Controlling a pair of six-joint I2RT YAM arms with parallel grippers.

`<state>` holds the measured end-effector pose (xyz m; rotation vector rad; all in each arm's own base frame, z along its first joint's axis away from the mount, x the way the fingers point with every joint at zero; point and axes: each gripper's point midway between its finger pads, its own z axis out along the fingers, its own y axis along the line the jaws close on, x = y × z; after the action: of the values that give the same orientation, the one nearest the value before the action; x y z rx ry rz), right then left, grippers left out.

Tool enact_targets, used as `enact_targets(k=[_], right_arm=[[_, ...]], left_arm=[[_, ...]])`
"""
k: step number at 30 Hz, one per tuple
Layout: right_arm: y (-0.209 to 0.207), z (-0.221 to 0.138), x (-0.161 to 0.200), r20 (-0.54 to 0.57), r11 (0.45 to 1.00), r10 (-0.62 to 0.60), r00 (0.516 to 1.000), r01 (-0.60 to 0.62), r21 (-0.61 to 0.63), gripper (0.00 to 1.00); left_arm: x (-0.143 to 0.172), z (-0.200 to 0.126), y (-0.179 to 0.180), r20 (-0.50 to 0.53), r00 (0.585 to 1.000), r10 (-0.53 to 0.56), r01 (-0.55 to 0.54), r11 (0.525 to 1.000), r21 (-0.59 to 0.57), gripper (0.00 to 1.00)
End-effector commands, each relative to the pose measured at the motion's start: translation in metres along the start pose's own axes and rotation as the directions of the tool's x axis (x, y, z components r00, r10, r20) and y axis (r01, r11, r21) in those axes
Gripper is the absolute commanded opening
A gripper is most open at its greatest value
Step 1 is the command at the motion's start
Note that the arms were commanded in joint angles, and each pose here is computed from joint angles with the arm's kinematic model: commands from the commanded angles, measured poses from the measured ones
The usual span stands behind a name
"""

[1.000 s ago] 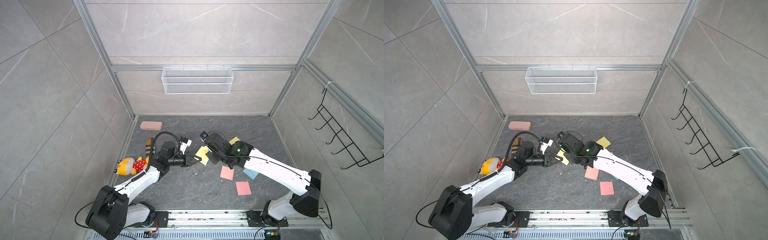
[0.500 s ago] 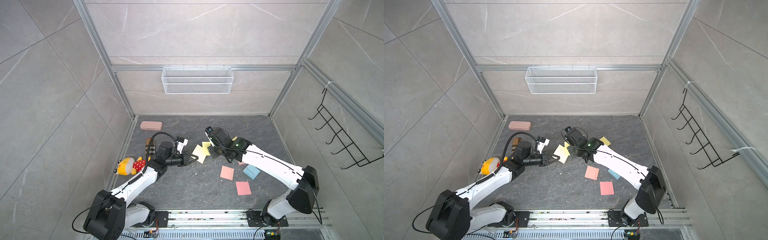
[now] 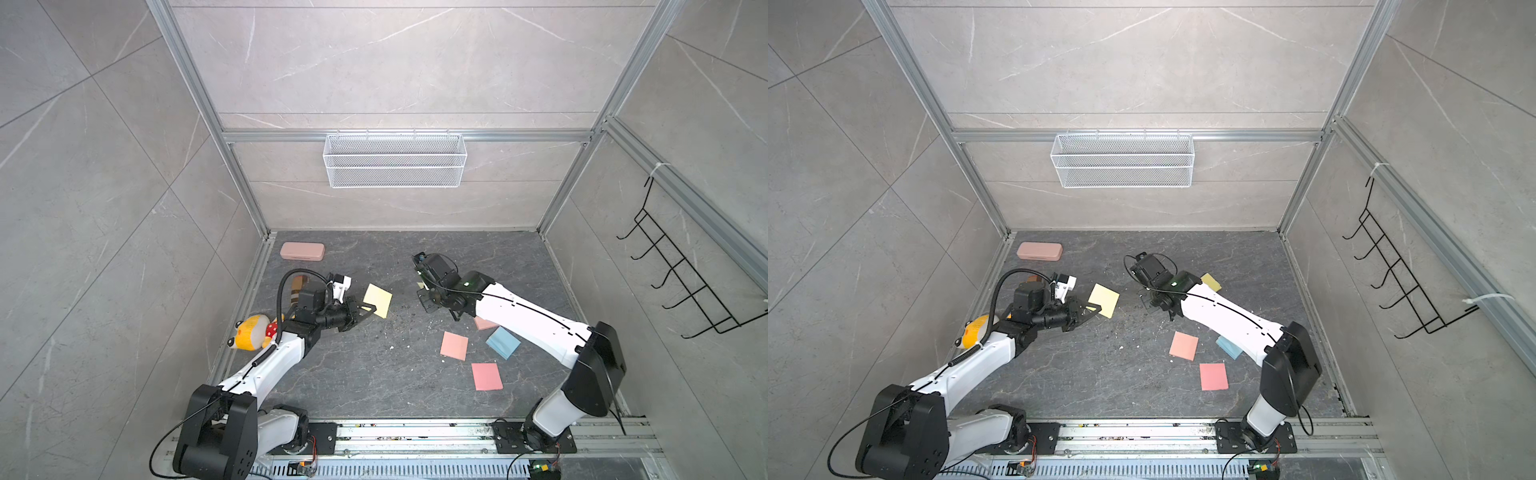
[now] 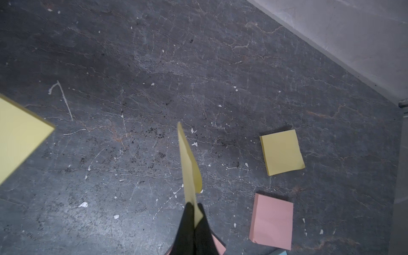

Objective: Tear off pages from different memo pads
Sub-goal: Tear off the paper from the memo pad, then place the memo pad at the center of the board, then place the paper at the center of the board.

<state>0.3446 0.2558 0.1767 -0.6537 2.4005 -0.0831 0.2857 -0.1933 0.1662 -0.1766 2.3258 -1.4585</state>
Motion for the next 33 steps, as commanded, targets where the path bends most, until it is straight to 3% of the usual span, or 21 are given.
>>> enact_targets(k=[1, 7, 11, 16, 18, 22, 27, 33], right_arm=[[0.014, 0.014, -0.004, -0.026, 0.998, -0.062, 0.998, 0.062, 0.011, 0.00], [0.068, 0.056, -0.002, -0.100, 0.977, -0.211, 0.972, 0.209, -0.028, 0.00], [0.113, 0.076, 0.013, -0.121, 0.951, -0.301, 0.946, 0.289, -0.113, 0.00], [0.154, 0.088, 0.044, -0.191, 0.924, -0.320, 0.928, 0.261, -0.279, 0.00], [0.166, 0.086, 0.048, -0.202, 0.914, -0.290, 0.935, 0.208, -0.350, 0.06], [0.182, 0.077, 0.054, -0.248, 0.861, -0.254, 0.935, 0.102, -0.498, 0.28], [0.171, 0.051, 0.043, -0.272, 0.793, -0.177, 0.946, -0.026, -0.608, 0.47], [0.119, 0.024, 0.030, -0.285, 0.802, -0.020, 0.958, -0.155, -0.577, 0.52]], left_arm=[[-0.007, -0.010, 0.020, 0.008, 0.995, -0.104, 0.104, 0.994, -0.034, 0.00], [-0.049, -0.024, 0.085, 0.114, 0.969, -0.219, 0.239, 0.949, -0.207, 0.00], [-0.066, -0.015, 0.119, 0.139, 0.966, -0.219, 0.251, 0.920, -0.300, 0.00], [-0.069, -0.008, 0.146, 0.140, 0.962, -0.236, 0.272, 0.887, -0.374, 0.00], [-0.067, -0.004, 0.150, 0.122, 0.966, -0.227, 0.257, 0.877, -0.407, 0.00], [-0.059, -0.001, 0.163, 0.096, 0.975, -0.203, 0.222, 0.816, -0.534, 0.00], [-0.051, -0.010, 0.177, 0.080, 0.977, -0.197, 0.200, 0.724, -0.660, 0.18], [-0.051, -0.022, 0.176, 0.111, 0.979, -0.174, 0.200, 0.670, -0.715, 0.48]])
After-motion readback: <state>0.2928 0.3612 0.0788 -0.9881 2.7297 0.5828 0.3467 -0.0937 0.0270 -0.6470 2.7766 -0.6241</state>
